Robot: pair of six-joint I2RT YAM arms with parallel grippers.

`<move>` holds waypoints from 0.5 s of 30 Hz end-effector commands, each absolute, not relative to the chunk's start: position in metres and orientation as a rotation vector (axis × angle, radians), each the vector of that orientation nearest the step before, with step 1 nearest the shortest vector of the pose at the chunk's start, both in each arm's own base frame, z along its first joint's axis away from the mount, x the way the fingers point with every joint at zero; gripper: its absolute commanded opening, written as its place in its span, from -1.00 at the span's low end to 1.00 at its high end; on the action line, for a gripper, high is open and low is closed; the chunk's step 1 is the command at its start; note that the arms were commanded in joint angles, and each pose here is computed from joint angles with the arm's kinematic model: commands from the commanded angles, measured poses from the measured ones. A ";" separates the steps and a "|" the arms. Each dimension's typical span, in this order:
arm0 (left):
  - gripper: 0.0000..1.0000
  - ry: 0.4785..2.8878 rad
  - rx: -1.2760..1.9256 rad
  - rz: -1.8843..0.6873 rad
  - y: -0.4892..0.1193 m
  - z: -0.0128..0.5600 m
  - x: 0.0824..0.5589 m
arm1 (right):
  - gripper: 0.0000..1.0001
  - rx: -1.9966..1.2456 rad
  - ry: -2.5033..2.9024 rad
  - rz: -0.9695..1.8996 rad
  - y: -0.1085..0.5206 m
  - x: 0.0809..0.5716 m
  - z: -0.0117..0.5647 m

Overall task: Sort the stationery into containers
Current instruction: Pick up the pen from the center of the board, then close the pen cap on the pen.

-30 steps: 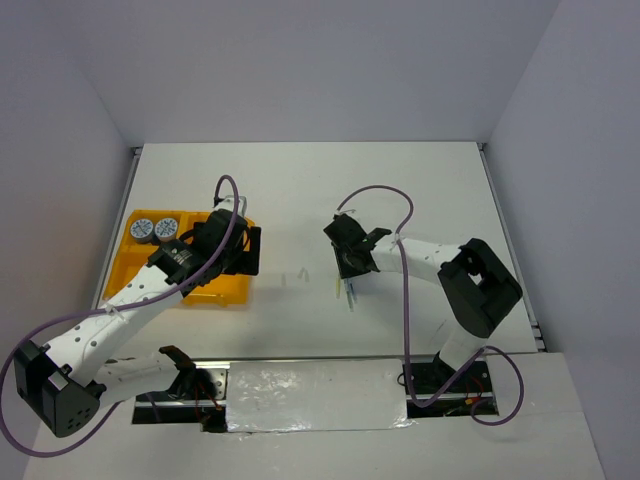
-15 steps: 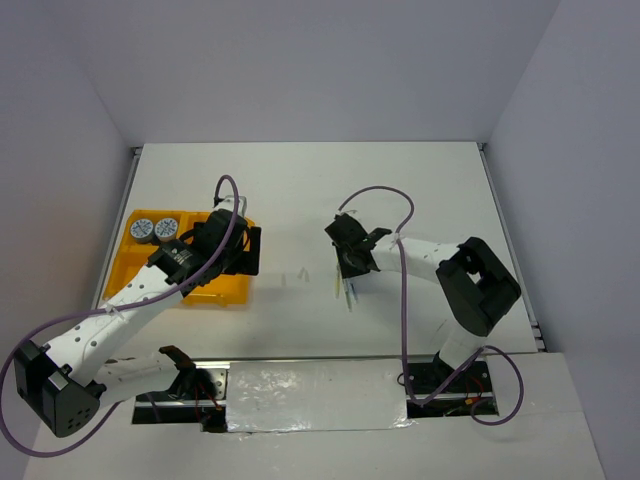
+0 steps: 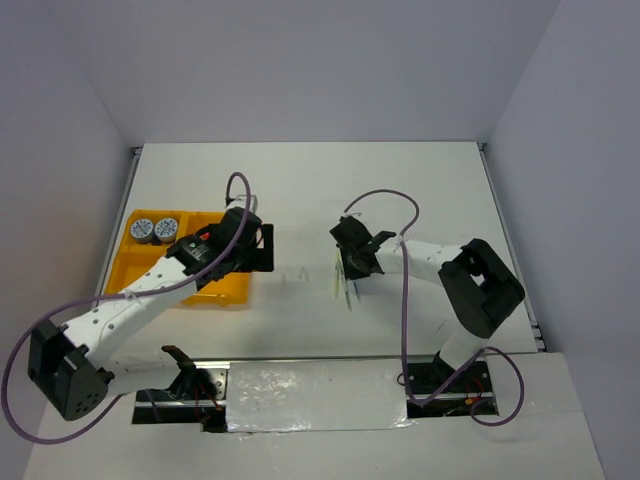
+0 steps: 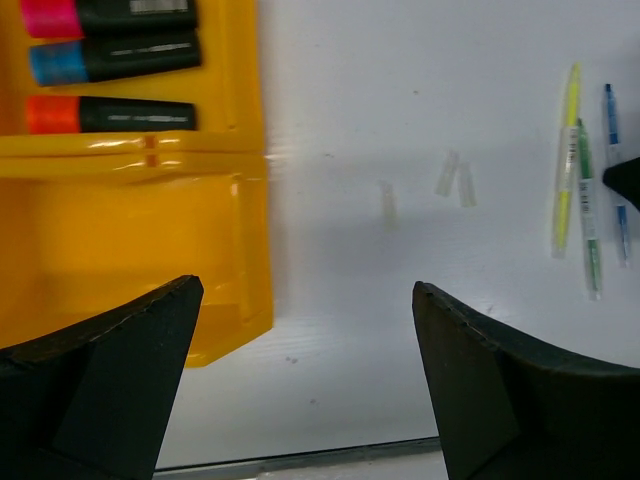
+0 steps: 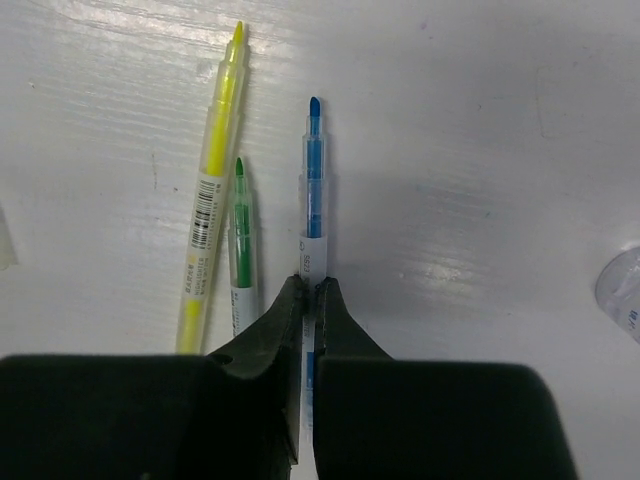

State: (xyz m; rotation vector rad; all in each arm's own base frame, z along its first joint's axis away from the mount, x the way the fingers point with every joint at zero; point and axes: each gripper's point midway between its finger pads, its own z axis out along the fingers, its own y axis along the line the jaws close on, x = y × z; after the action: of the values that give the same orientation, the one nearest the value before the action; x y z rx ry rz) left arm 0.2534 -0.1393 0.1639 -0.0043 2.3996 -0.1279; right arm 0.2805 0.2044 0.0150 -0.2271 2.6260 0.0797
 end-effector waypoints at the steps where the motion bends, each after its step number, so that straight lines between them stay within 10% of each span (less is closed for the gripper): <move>1: 0.99 2.405 -0.049 -0.280 -0.189 0.155 0.268 | -1.00 -0.178 2.593 0.086 0.197 0.279 0.027; 15: 0.49 2.526 -0.210 -0.091 -0.215 0.052 0.296 | -1.00 -0.148 2.391 0.234 0.185 0.253 0.118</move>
State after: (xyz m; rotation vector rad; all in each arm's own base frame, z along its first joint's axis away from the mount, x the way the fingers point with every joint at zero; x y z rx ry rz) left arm 0.2789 -0.2085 0.0458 -0.1253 2.5988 -0.0798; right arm 0.2644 0.1882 0.1182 -0.1341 2.3813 0.2451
